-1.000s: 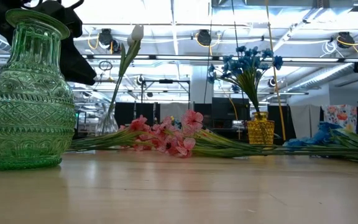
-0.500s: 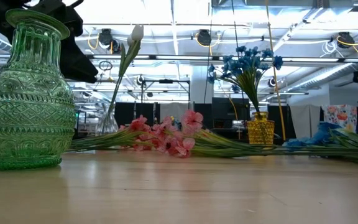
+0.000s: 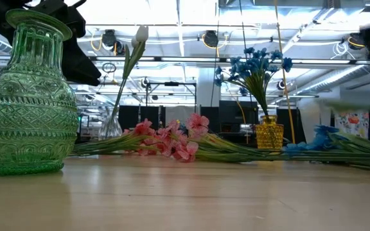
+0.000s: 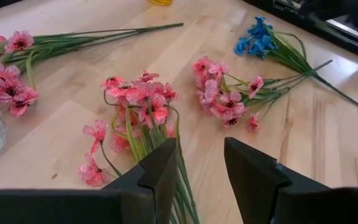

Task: Sort flowers into vase by color
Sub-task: Put the white flower into the transparent vase

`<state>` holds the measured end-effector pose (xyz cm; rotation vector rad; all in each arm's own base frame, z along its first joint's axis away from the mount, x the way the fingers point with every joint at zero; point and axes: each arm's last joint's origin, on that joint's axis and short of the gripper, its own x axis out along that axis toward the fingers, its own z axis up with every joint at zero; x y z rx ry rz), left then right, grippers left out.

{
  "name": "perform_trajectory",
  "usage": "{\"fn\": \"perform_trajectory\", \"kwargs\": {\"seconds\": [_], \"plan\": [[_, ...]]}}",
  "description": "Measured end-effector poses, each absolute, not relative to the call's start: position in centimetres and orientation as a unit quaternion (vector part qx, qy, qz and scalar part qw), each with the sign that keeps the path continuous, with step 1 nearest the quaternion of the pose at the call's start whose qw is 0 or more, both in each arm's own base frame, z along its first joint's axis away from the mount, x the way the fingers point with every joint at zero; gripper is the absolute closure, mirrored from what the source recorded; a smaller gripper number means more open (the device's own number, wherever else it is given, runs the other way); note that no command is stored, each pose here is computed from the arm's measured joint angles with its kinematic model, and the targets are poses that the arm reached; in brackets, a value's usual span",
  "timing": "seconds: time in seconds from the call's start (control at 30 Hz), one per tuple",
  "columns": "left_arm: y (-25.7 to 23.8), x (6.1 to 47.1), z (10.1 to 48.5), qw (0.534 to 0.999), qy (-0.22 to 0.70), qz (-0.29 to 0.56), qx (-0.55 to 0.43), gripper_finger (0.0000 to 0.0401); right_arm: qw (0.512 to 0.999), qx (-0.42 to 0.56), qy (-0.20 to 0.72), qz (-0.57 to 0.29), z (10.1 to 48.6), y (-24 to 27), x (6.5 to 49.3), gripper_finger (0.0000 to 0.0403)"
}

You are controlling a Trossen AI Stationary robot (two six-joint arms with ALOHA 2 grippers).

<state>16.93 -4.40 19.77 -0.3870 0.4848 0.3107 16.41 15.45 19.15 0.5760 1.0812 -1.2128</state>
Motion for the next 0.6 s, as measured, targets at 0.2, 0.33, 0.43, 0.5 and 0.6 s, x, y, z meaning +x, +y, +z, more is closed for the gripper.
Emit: {"fn": "perform_trajectory", "kwargs": {"seconds": [0.2, 0.33, 0.43, 0.5, 0.6], "plan": [[-4.4, 17.0, 19.9, 0.943, 0.224, 0.161, -0.186, 0.026, 0.758, 0.198, 0.37, -0.499, 24.5, 16.0, 18.1, 0.0402], [-4.5, 17.4, 20.7, 0.955, 0.189, 0.144, -0.176, 0.026, 0.849, 0.15, 0.259, -0.436, 27.6, 16.3, 20.1, 0.0402], [-4.6, 17.8, 21.5, 0.966, 0.154, 0.125, -0.168, 0.026, 0.879, 0.114, 0.229, -0.403, 29.5, 16.3, 21.8, 0.0402], [-4.8, 18.0, 22.0, 0.973, 0.134, 0.102, -0.159, 0.026, 0.891, 0.081, 0.236, -0.381, 30.5, 16.2, 23.2, 0.0403], [-5.0, 18.3, 22.8, 0.982, 0.104, 0.059, -0.148, 0.026, 0.905, 0.028, 0.257, -0.337, 31.7, 15.8, 25.5, 0.0403]]}}
